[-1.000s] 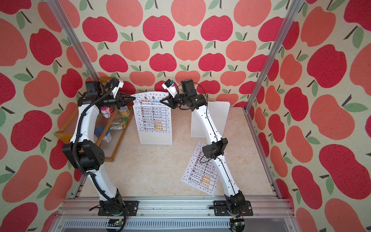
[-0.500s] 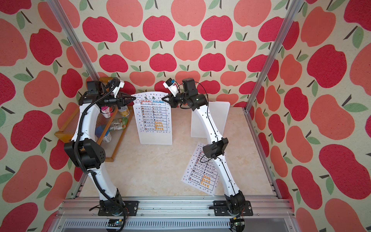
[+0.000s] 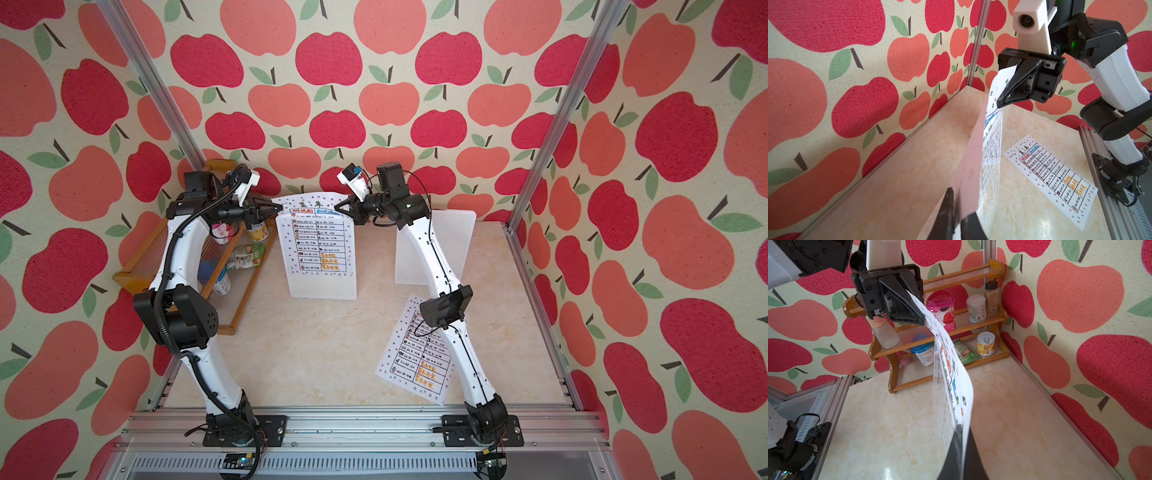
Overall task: Insert the menus into the narrow rack
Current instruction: Insert the menu into the narrow rack.
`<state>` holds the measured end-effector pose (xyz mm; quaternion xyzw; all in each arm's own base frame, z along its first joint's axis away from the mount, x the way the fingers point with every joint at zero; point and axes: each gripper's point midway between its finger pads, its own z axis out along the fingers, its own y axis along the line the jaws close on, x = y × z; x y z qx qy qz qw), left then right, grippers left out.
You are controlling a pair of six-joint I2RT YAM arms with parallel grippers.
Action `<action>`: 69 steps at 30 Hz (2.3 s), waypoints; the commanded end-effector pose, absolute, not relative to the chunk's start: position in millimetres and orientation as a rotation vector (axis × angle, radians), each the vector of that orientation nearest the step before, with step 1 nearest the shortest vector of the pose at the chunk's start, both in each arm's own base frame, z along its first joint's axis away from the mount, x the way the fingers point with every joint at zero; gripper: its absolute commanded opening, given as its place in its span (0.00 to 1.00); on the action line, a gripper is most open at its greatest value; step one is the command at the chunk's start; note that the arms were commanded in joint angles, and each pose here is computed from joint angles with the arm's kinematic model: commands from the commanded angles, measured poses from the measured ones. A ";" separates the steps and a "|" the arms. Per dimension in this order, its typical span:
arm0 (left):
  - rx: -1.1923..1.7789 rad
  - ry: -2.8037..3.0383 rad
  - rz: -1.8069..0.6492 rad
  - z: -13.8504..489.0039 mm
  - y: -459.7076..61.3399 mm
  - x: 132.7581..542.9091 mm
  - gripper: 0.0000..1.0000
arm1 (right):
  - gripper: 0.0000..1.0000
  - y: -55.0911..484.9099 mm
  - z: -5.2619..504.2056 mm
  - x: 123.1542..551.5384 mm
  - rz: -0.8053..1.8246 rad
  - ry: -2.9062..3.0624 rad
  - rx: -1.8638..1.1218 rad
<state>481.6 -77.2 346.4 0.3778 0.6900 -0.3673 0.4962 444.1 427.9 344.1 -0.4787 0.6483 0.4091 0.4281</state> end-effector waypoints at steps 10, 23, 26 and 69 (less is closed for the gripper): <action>0.926 1.645 -0.857 349.9 -70.6 471.0 0.14 | 0.01 433.3 320.4 435.0 0.989 1.671 -1.250; 0.943 1.615 -0.853 361.9 -73.8 473.6 0.21 | 0.29 431.0 349.2 447.3 0.914 1.601 -1.184; 0.947 1.613 -0.847 363.0 -73.9 476.4 0.21 | 0.30 431.0 356.3 448.6 0.912 1.580 -1.172; 0.950 1.645 -0.829 343.1 -70.8 479.1 0.33 | 0.03 432.2 319.7 437.5 0.951 1.688 -1.239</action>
